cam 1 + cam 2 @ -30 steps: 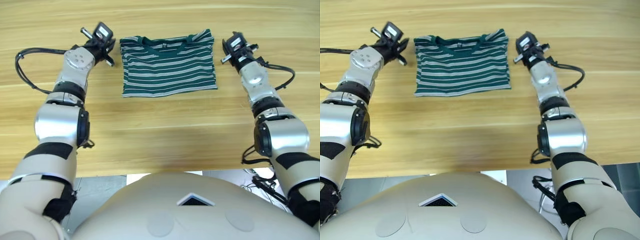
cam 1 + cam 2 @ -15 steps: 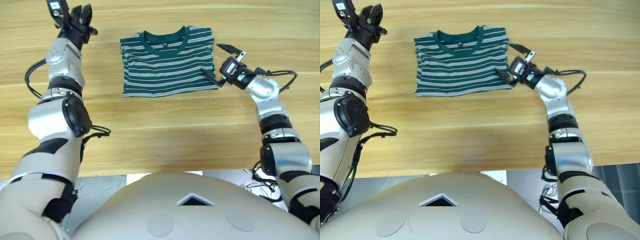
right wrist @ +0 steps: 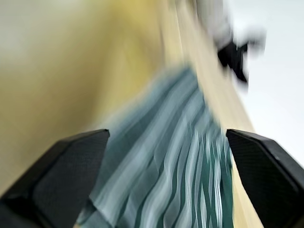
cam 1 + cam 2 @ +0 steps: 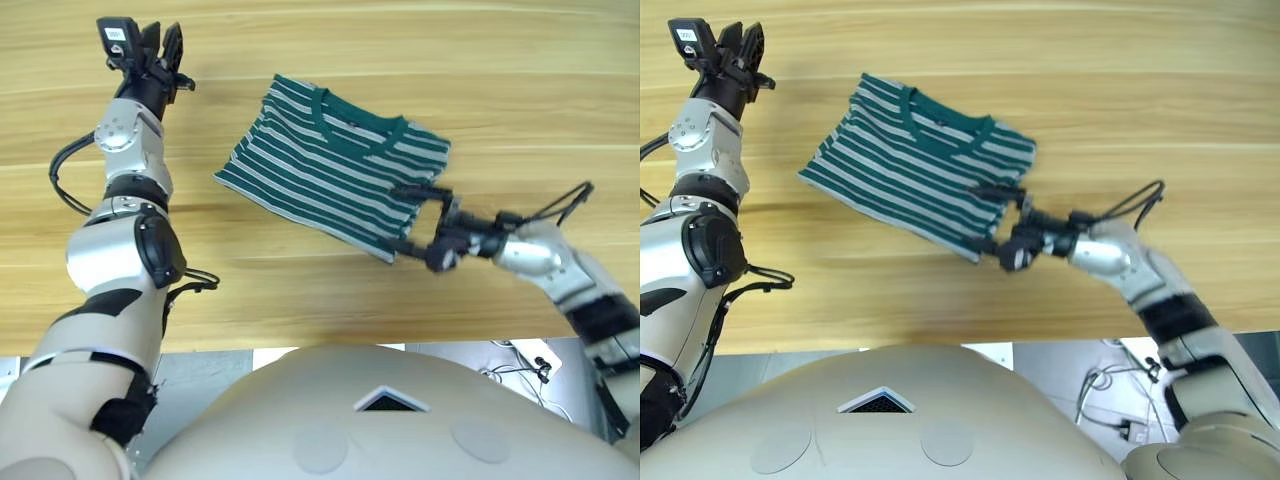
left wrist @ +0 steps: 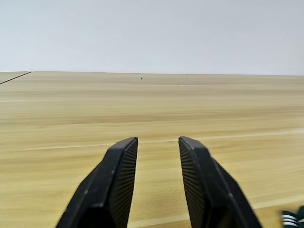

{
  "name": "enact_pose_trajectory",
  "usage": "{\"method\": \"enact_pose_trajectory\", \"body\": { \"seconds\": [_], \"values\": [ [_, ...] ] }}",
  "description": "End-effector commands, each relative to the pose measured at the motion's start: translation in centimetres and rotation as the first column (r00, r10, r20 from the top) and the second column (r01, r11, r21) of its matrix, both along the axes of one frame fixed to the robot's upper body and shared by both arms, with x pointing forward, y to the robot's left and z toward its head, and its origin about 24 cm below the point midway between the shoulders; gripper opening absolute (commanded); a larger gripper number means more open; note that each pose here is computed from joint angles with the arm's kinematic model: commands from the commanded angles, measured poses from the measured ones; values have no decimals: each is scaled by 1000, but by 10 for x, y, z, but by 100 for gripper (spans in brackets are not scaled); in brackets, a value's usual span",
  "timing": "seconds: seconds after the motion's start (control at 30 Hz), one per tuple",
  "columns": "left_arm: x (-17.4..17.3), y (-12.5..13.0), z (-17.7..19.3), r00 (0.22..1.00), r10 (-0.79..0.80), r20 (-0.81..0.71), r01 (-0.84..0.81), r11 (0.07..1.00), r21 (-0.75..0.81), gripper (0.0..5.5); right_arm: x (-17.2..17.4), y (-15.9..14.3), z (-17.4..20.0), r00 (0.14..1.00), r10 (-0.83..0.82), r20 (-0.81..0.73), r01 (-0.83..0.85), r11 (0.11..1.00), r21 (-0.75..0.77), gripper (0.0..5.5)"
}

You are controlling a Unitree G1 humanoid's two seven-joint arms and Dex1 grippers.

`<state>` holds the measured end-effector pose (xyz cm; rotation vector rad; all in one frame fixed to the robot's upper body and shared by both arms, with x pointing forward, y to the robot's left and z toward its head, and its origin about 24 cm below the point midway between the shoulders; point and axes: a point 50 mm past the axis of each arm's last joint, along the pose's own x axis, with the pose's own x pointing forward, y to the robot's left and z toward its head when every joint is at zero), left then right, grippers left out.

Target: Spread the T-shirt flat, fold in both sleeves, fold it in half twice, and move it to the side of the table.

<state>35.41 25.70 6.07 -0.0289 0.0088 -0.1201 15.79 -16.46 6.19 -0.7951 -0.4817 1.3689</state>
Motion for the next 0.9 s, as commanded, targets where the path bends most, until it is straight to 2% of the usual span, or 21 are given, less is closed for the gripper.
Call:
{"method": "enact_pose_trajectory", "body": {
  "seconds": [0.03, 0.17, 0.23, 0.3, 0.43, 0.57, 0.73, 0.9],
  "values": [
    [-3, 4, 3, 999, -10, 37, 8, 999, 34, 161, -29, 13, 42, 970, 235, -56, -216, 949, 227, 455],
    [-4, 0, 3, 998, -31, 56, 29, 999, 43, 161, 33, 35, 31, 987, -18, -157, 63, 956, 287, 455],
    [-3, 0, 4, 998, -29, 64, 26, 999, 39, 161, 57, 55, 26, 983, -109, -150, 146, 954, 261, 455],
    [-3, 0, 4, 997, -26, 70, 24, 999, 34, 161, 86, 91, 19, 975, -211, -75, 222, 955, 197, 455],
    [-3, -4, 3, 997, -23, 73, 21, 999, 30, 161, 115, 160, 7, 961, -265, 74, 258, 961, 100, 455],
    [-2, -9, 1, 997, -33, 72, 31, 999, 27, 161, 128, 197, -17, 956, -271, 112, 274, 961, -19, 455],
    [-2, -13, 0, 997, -42, 72, 40, 999, 28, 161, 139, 212, -41, 922, -383, 64, 388, 910, -148, 455],
    [-1, -18, -1, 996, -52, 72, 50, 998, 26, 161, 159, 177, -59, 734, -678, 25, 668, 716, -202, 455]
  ]
}}
